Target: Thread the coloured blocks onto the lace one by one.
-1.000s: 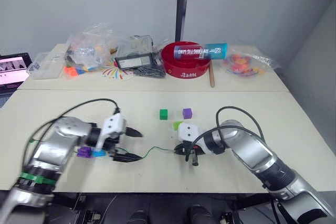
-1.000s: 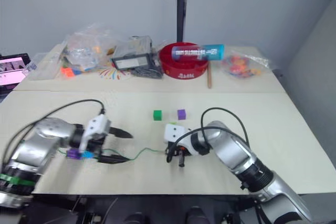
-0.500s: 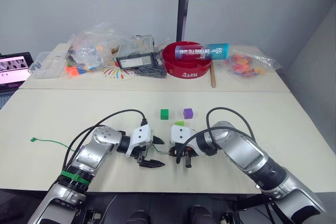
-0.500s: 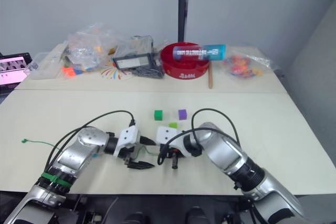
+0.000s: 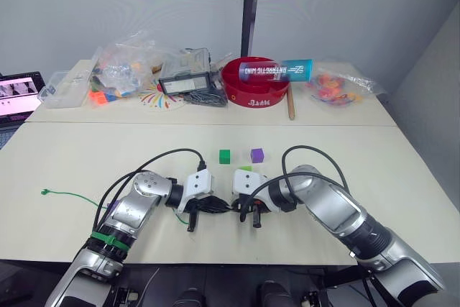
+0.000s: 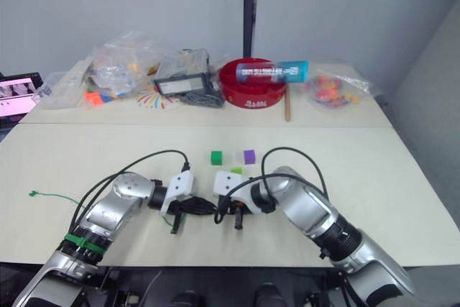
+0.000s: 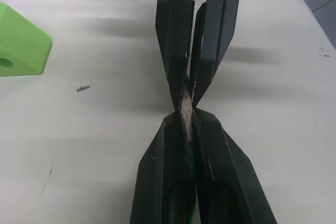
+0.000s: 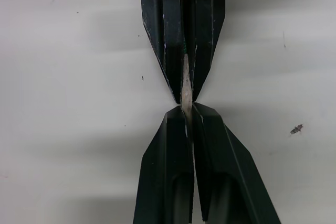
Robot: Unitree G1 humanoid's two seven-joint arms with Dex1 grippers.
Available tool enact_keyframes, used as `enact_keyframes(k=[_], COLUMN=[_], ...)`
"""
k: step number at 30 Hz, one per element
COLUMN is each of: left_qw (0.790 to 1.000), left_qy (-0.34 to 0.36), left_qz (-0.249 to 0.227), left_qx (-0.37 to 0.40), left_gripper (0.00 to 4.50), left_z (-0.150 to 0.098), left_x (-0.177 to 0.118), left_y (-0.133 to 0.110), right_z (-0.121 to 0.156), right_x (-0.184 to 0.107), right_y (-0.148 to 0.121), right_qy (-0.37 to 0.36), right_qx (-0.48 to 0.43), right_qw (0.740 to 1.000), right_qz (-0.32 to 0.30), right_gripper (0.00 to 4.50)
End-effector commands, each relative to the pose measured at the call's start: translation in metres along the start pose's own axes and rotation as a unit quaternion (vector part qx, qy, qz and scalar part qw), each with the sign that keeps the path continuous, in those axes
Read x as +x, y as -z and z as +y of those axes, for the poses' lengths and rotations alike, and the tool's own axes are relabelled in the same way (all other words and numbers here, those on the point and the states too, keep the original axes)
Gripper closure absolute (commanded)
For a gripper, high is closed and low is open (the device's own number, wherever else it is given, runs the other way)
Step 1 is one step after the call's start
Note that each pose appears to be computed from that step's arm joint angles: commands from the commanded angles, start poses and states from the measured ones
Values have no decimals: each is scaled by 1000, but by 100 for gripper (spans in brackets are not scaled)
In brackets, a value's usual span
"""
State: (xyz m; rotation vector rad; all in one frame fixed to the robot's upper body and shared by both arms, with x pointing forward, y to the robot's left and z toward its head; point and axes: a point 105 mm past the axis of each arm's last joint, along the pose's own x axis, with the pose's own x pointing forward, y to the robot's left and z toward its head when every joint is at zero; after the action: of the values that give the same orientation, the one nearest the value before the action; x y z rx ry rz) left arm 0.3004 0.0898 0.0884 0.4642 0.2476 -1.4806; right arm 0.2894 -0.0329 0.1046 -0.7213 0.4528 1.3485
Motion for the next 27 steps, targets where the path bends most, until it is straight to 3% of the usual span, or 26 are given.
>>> enact_keyframes(k=[1,6,11,12,13,19,27], left_qw=[1000,1000,1000,1000,1000,1000,998], left_qy=[-10,-9,-3,-4,-6,-15,-55], left_qz=[-12,-12,-9,-8,-7,-9,-13], left_qx=[12,10,5,5,4,-3,-24], left_gripper=[443,443,450,450,450,450,450], left_z=[2,2,-1,0,0,0,0], left_x=[-5,-5,-8,-10,-11,-20,-40], left_y=[-10,-11,-8,-7,-6,-3,3], right_z=[-1,-1,-6,-7,-9,-15,-55], right_x=[-4,-4,-12,-16,-21,-37,-61], right_y=[-10,-8,-10,-10,-9,-4,8], right_qy=[3,1,20,22,25,37,104], right_qx=[-23,-22,-13,-10,-8,2,4], right_qw=[1000,1000,999,999,999,999,993], right_qz=[-7,-4,-22,-25,-27,-38,-45], right_gripper=[450,450,283,270,201,3,1])
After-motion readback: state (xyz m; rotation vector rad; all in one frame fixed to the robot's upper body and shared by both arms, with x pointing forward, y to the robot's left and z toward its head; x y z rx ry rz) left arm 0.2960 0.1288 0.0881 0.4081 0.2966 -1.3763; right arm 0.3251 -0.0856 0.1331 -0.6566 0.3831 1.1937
